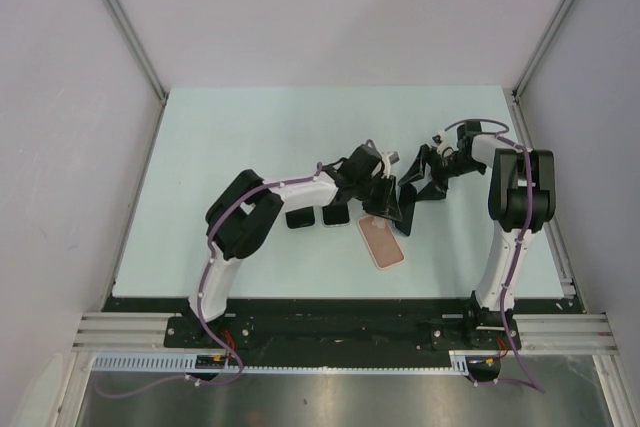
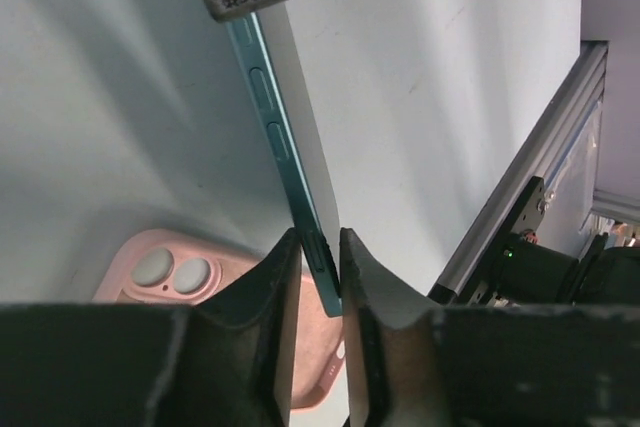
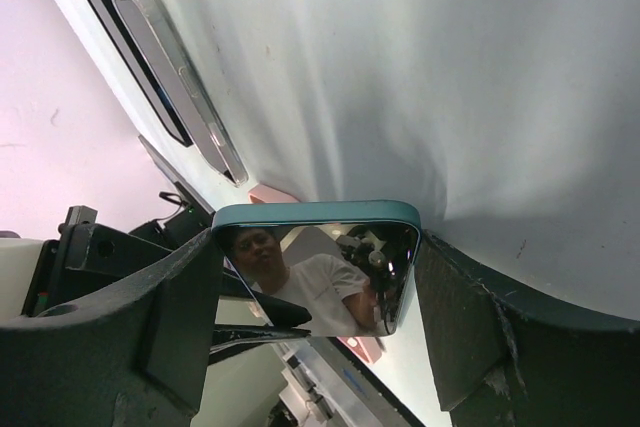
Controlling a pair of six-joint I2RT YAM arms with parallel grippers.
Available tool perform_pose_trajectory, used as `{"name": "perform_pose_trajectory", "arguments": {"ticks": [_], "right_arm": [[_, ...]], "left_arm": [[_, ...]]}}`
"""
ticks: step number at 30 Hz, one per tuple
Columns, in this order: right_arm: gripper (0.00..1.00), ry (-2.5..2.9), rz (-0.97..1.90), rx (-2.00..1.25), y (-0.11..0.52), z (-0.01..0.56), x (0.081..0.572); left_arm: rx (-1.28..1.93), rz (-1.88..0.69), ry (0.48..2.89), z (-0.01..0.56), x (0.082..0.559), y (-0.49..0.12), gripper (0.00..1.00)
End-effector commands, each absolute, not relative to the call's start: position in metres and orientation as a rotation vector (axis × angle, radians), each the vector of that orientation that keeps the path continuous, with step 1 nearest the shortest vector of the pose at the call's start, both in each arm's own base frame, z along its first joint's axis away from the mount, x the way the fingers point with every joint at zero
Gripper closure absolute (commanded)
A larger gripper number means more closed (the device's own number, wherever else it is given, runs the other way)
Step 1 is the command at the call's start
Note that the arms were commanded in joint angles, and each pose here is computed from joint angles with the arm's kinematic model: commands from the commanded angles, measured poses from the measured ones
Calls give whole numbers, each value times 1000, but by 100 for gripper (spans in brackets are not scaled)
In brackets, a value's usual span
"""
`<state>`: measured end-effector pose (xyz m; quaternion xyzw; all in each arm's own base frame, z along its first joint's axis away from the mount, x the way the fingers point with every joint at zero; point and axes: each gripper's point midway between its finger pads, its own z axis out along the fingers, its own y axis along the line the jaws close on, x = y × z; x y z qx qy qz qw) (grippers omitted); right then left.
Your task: Put the phone into the phone case
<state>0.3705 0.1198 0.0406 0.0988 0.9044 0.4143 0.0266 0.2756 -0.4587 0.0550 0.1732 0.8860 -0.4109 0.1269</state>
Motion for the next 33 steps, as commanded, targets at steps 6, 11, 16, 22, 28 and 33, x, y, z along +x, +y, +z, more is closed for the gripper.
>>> {"name": "perform_pose_trajectory", "arguments": {"ticks": [6,11,16,22,28,33], "right_arm": [[76,2772,1180,299,116,44,371],[50,2719,1143,278,117,66,374],[0,2674,1062,282,114,92,377],[0,2602,956,272,114,125,378],[0,2405,985,178,130,179,375],[0,2094,1612,193,161,210,347]], "left_arm": [[526,-1354,2497,86,269,-476,95],[511,-1407,2477,104,264,-474,100],[496,-1431,2430,128,262,-467,100],[437,-1433,2390,141,269,-447,100],[358,-1497,2320,168,272,-419,100],[318,-1510,2231,195,270,-397,100]]}}
